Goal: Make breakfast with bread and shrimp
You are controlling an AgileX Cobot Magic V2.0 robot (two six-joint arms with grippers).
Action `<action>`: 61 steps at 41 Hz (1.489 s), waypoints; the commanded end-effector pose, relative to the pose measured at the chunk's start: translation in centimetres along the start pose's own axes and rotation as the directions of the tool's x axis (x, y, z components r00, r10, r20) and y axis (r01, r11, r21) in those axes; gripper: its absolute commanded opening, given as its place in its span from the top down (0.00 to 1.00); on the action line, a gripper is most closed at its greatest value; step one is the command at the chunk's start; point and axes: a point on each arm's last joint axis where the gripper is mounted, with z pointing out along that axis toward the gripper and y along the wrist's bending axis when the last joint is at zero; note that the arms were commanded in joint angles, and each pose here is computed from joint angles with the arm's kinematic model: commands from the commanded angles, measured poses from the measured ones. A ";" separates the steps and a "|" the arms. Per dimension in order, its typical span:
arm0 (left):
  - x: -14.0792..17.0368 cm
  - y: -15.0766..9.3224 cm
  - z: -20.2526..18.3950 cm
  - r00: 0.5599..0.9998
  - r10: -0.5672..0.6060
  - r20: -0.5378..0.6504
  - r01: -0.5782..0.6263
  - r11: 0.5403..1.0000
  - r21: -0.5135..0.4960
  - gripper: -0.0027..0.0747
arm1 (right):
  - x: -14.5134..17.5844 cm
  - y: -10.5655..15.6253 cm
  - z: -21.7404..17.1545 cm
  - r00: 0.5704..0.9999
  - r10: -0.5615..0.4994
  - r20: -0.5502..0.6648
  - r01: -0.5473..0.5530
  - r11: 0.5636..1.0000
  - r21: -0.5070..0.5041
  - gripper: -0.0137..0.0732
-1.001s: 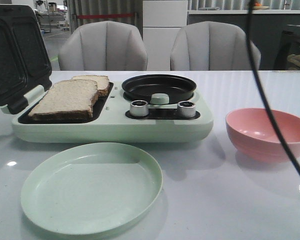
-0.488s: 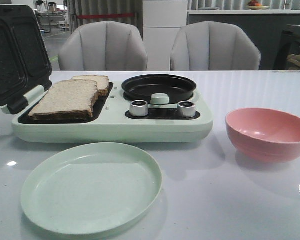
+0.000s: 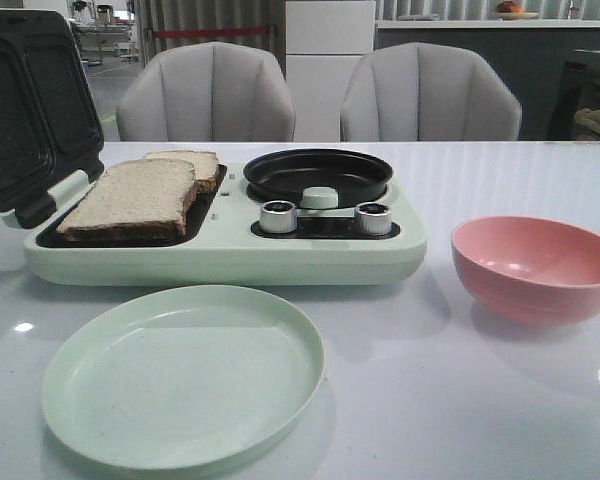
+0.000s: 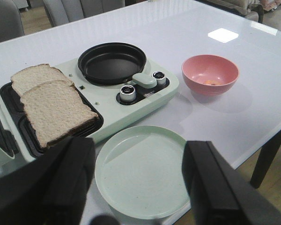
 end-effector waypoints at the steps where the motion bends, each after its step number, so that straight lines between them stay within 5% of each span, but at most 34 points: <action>1: -1.5 0.1 -0.4 0.995 -0.004 0.096 0.005 1.000 -0.008 0.37 | -1.1 -0.1 -0.6 0.996 -0.005 0.093 0.004 1.000 0.011 0.29; 18: -6.3 1.2 2.3 0.993 0.088 -0.074 -0.093 0.993 -0.072 0.37 | -1.1 -0.1 -0.6 0.996 -0.005 0.085 0.004 1.000 0.012 0.29; 36: -12.6 7.5 6.8 0.947 -0.066 -0.314 -0.090 0.885 -0.458 0.41 | -1.1 -0.1 -0.6 0.996 -0.005 0.085 0.004 1.000 0.012 0.29; 48: -13.2 14.3 6.5 0.948 -0.234 -0.217 0.106 0.873 -0.475 0.50 | -1.1 -0.1 -0.6 0.996 -0.005 0.085 0.004 1.000 0.012 0.29; 55: -11.9 18.8 5.2 0.925 -0.361 -0.116 0.260 0.827 -0.499 0.73 | -1.1 -0.1 -0.6 0.996 -0.005 0.085 0.004 1.000 0.012 0.29; 61: -10.8 21.7 5.2 0.905 -0.422 -0.060 0.341 0.801 -0.492 0.76 | -1.1 -0.1 -0.6 0.996 -0.005 0.085 0.004 1.000 0.012 0.29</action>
